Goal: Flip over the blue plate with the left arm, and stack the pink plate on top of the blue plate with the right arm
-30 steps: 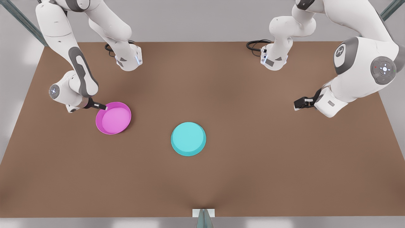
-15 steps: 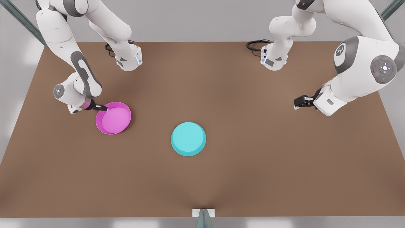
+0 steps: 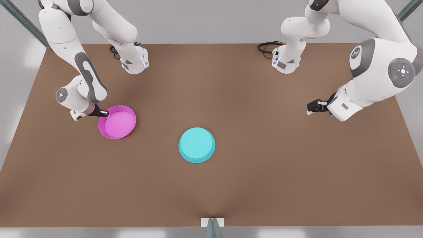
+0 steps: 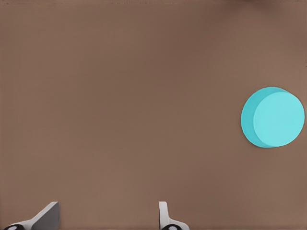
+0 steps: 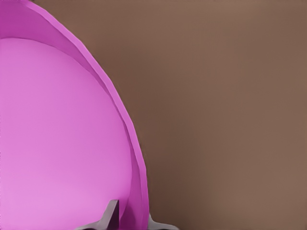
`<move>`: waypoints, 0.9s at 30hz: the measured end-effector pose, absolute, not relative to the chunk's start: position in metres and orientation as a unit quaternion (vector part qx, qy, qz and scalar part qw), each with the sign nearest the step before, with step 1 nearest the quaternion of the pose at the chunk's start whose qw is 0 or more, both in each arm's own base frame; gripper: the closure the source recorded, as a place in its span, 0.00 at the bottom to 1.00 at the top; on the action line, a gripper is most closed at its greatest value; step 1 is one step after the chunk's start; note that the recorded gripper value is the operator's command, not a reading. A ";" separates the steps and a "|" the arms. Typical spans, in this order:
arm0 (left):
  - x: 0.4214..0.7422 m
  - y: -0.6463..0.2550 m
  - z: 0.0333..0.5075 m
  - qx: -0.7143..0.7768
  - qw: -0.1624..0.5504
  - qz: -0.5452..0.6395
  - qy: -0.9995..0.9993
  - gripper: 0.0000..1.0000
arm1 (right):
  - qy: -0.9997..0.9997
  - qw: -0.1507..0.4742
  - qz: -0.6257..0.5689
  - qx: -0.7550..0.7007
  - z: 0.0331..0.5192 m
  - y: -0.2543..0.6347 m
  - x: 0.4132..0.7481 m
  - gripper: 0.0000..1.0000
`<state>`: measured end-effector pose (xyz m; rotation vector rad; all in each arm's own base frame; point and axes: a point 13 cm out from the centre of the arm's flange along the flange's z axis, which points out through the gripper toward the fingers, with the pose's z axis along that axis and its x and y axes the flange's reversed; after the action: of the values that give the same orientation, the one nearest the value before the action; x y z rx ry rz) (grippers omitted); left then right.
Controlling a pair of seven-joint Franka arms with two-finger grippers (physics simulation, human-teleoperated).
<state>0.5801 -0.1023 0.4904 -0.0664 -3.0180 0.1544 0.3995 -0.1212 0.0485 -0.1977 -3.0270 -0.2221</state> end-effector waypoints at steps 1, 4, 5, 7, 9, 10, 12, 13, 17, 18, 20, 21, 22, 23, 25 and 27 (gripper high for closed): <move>0.580 -0.102 0.490 -0.023 0.059 0.051 -0.997 0.00 | -0.994 0.048 -0.073 -0.062 0.050 -0.120 0.402 0.79; 0.580 -0.102 0.490 -0.024 0.059 0.051 -0.997 0.00 | -0.995 0.039 -0.076 -0.055 0.056 -0.112 0.410 0.79; 0.580 -0.102 0.490 -0.025 0.059 0.051 -0.997 0.00 | -0.995 0.034 -0.076 -0.052 0.061 -0.109 0.415 0.79; 0.580 -0.102 0.491 -0.025 0.059 0.051 -0.997 0.00 | -0.996 0.019 -0.079 -0.045 0.073 -0.101 0.431 0.79; 0.581 -0.102 0.493 -0.026 0.057 0.051 -0.997 0.00 | -0.995 0.002 -0.090 -0.041 0.093 -0.084 0.456 0.79; 0.582 -0.103 0.495 -0.027 0.054 0.051 -0.997 0.00 | -0.994 -0.002 -0.100 -0.039 0.099 -0.071 0.465 0.79; 0.583 -0.106 0.500 -0.029 0.048 0.053 -0.997 0.00 | -0.991 -0.007 -0.127 -0.038 0.110 -0.039 0.481 0.79; 0.584 -0.108 0.502 -0.031 0.046 0.053 -0.997 0.00 | -0.989 -0.013 -0.143 -0.036 0.118 -0.019 0.494 0.79; 0.583 -0.112 0.505 -0.034 0.043 0.054 -0.997 0.00 | -0.978 -0.024 -0.207 -0.004 0.140 0.080 0.545 0.79; 0.583 -0.112 0.505 -0.034 0.043 0.054 -0.997 0.00 | -0.975 -0.023 -0.220 0.005 0.144 0.106 0.555 0.79; 0.583 -0.111 0.504 -0.034 0.044 0.053 -0.997 0.00 | -0.970 -0.018 -0.243 0.021 0.145 0.158 0.573 0.79; 0.583 -0.111 0.504 -0.033 0.044 0.053 -0.997 0.00 | -0.967 -0.013 -0.252 0.024 0.144 0.179 0.578 0.79; 0.583 -0.110 0.504 -0.033 0.044 0.053 -0.997 0.00 | -0.965 -0.006 -0.260 0.026 0.141 0.201 0.580 0.79; 0.583 -0.110 0.504 -0.033 0.045 0.053 -0.997 0.00 | -0.964 0.002 -0.266 0.028 0.138 0.222 0.579 0.79; 0.583 -0.110 0.504 -0.033 0.045 0.053 -0.997 0.00 | -0.962 0.016 -0.270 0.033 0.136 0.262 0.571 0.79; 0.583 -0.110 0.504 -0.033 0.045 0.053 -0.997 0.00 | -0.961 0.030 -0.271 0.037 0.134 0.300 0.556 0.79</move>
<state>0.5832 -0.1103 0.5036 -0.1019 -3.0457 0.1610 0.5559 0.3003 0.1344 0.1155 -2.9646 -0.8355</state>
